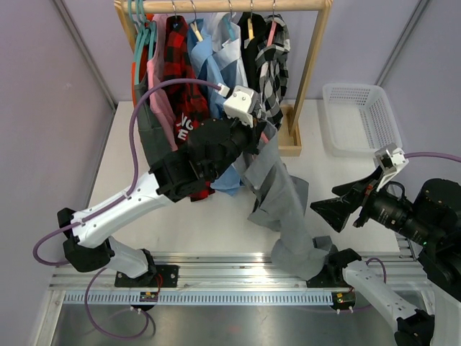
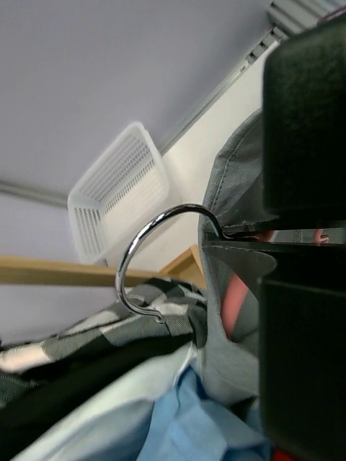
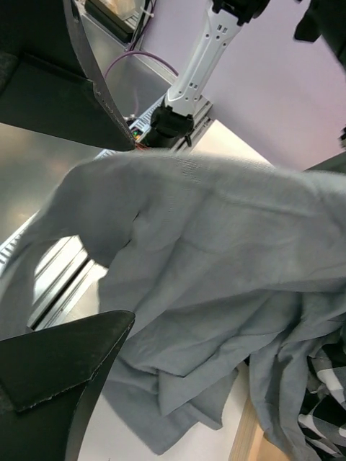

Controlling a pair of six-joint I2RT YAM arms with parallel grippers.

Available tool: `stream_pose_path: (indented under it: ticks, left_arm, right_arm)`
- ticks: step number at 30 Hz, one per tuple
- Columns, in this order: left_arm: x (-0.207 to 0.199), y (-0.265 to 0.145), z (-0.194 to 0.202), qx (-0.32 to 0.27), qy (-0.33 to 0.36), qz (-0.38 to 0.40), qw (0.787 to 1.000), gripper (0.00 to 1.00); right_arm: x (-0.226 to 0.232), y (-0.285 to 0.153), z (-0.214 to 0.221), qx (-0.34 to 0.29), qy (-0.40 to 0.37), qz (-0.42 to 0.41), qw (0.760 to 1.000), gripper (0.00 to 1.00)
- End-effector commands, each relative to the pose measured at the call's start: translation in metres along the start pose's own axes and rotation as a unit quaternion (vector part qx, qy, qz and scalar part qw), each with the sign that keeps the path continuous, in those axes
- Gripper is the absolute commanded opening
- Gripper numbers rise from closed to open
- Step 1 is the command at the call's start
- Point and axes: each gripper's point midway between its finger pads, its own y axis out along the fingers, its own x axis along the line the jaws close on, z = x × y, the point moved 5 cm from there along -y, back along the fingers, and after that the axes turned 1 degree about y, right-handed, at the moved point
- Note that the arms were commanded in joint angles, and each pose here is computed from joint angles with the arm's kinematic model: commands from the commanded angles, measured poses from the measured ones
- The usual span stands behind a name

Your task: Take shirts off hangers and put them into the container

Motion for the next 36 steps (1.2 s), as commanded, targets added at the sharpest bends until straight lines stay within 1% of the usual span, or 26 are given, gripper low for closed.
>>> stream_pose_path:
  ticks: [1, 4, 7, 11, 16, 18, 19, 20, 23, 28, 31, 36]
  left_arm:
    - [0.023, -0.025, -0.069, -0.088, 0.008, -0.044, 0.995, 0.00]
    - [0.023, -0.026, -0.081, -0.098, 0.008, -0.048, 0.994, 0.00]
    - [0.018, -0.018, -0.084, -0.096, 0.008, -0.047, 0.994, 0.00]
    - [0.006, 0.003, -0.073, -0.081, 0.010, -0.037, 0.996, 0.00]
    - [-0.006, 0.035, -0.052, -0.054, 0.016, -0.031, 0.998, 0.00]
    - [-0.007, 0.042, -0.047, -0.046, 0.016, -0.029, 0.998, 0.00]
    - [-0.006, 0.050, -0.037, -0.031, 0.022, -0.034, 0.999, 0.00]
    - [-0.005, 0.052, -0.037, -0.030, 0.020, -0.035, 0.999, 0.00]
    - [-0.002, 0.061, -0.029, -0.017, 0.014, -0.035, 0.999, 0.00]
    - [-0.003, 0.060, -0.039, -0.025, 0.006, -0.027, 0.999, 0.00]
    - [-0.001, 0.054, -0.048, -0.033, 0.010, -0.025, 0.999, 0.00]
    - [-0.003, 0.050, -0.052, -0.037, 0.006, -0.016, 0.999, 0.00]
  right_arm:
    - [-0.004, 0.002, 0.004, 0.004, -0.011, 0.005, 1.000, 1.00]
    - [-0.003, 0.006, 0.009, 0.007, -0.002, -0.009, 1.000, 0.99]
    - [-0.001, 0.013, 0.015, 0.017, 0.014, -0.035, 0.999, 0.99]
    - [0.003, 0.008, 0.019, 0.020, 0.014, -0.047, 0.999, 1.00]
    - [0.013, -0.017, 0.011, -0.006, -0.008, -0.040, 0.999, 0.99]
    - [0.009, -0.021, 0.013, 0.000, -0.007, -0.016, 1.000, 0.99]
    - [0.010, -0.027, 0.011, -0.008, -0.016, -0.009, 1.000, 0.99]
    - [0.007, -0.030, 0.012, -0.007, -0.016, 0.008, 1.000, 0.99]
    - [0.007, -0.035, 0.011, -0.009, -0.023, 0.015, 1.000, 0.99]
    - [-0.012, -0.021, 0.022, 0.018, -0.014, 0.053, 0.998, 0.99]
    - [-0.034, -0.018, 0.024, 0.020, -0.015, 0.128, 0.991, 0.98]
    - [-0.042, -0.007, 0.022, 0.026, -0.006, 0.144, 0.989, 0.97]
